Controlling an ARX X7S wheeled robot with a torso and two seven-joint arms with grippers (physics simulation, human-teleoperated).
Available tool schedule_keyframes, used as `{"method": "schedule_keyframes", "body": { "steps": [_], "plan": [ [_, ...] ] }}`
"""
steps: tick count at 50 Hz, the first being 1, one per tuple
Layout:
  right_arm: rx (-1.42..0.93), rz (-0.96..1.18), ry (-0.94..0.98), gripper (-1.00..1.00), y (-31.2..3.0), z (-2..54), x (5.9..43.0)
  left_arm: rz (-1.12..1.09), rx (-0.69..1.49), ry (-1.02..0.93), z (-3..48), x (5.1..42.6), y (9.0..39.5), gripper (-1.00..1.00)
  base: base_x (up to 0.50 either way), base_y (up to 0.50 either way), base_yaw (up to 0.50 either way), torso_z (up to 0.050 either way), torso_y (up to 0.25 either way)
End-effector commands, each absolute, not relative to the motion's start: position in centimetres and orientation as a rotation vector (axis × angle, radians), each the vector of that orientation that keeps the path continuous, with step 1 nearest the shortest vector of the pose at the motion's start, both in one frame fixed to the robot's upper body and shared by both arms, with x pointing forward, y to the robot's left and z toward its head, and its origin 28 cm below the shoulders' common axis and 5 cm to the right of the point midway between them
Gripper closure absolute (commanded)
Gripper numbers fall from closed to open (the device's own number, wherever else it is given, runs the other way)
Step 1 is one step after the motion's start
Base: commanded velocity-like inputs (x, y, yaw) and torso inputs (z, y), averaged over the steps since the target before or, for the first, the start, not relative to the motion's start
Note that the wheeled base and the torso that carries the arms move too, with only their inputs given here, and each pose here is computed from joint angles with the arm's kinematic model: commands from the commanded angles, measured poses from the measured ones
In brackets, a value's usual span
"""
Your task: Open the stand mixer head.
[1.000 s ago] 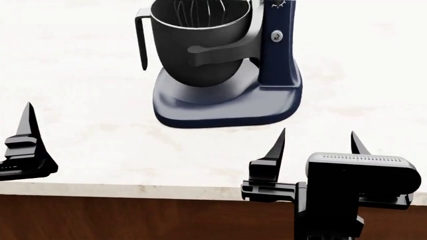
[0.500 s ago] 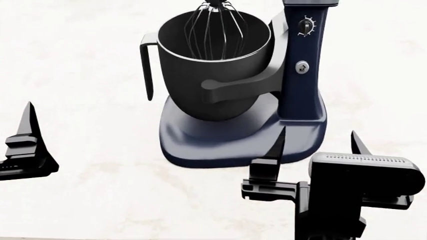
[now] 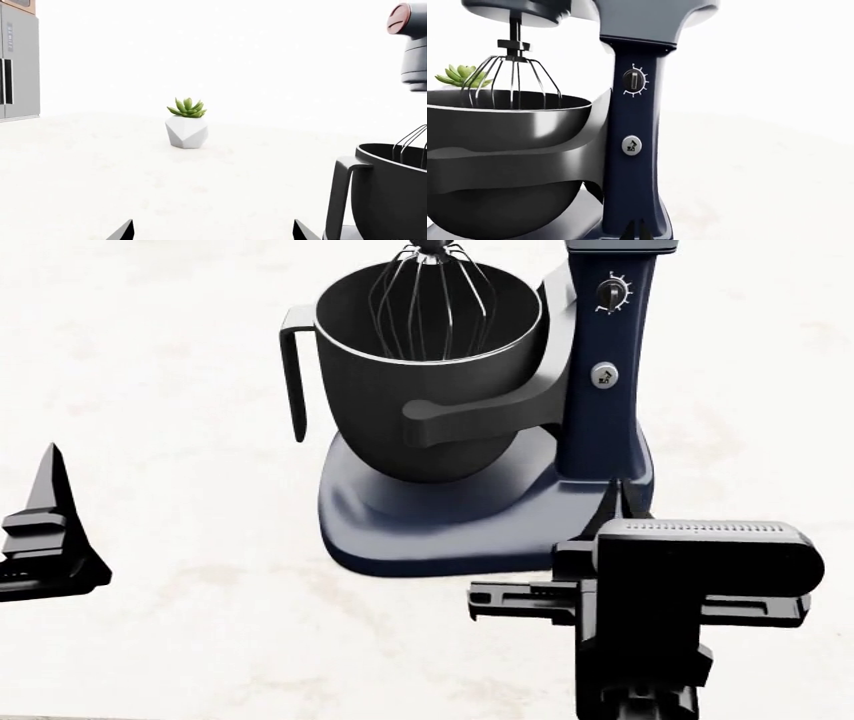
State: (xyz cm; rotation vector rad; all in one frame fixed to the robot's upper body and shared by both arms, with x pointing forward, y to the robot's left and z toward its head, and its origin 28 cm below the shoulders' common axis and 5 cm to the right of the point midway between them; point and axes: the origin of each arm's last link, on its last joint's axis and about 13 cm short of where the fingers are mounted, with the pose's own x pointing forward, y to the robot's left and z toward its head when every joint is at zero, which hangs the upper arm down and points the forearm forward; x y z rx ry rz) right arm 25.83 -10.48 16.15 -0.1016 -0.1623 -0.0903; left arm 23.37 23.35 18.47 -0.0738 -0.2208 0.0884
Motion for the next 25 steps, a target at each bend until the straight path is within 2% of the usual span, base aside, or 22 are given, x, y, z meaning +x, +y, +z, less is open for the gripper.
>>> {"method": "schedule_keyframes", "body": {
  "steps": [1, 25],
  "plan": [
    [-0.115, -0.081, -0.161, 1.00, -10.0, 17.7, 27.5, 0.049, -0.090, -0.252, 18.4, 23.5, 23.1, -1.00, 0.00, 0.00, 0.00, 0.000, 0.000],
    [-0.140, -0.096, -0.177, 1.00, -9.2, 20.3, 30.0, 0.056, -0.099, -0.247, 18.2, 23.8, 23.3, -1.00, 0.00, 0.00, 0.00, 0.000, 0.000]
  ]
}}
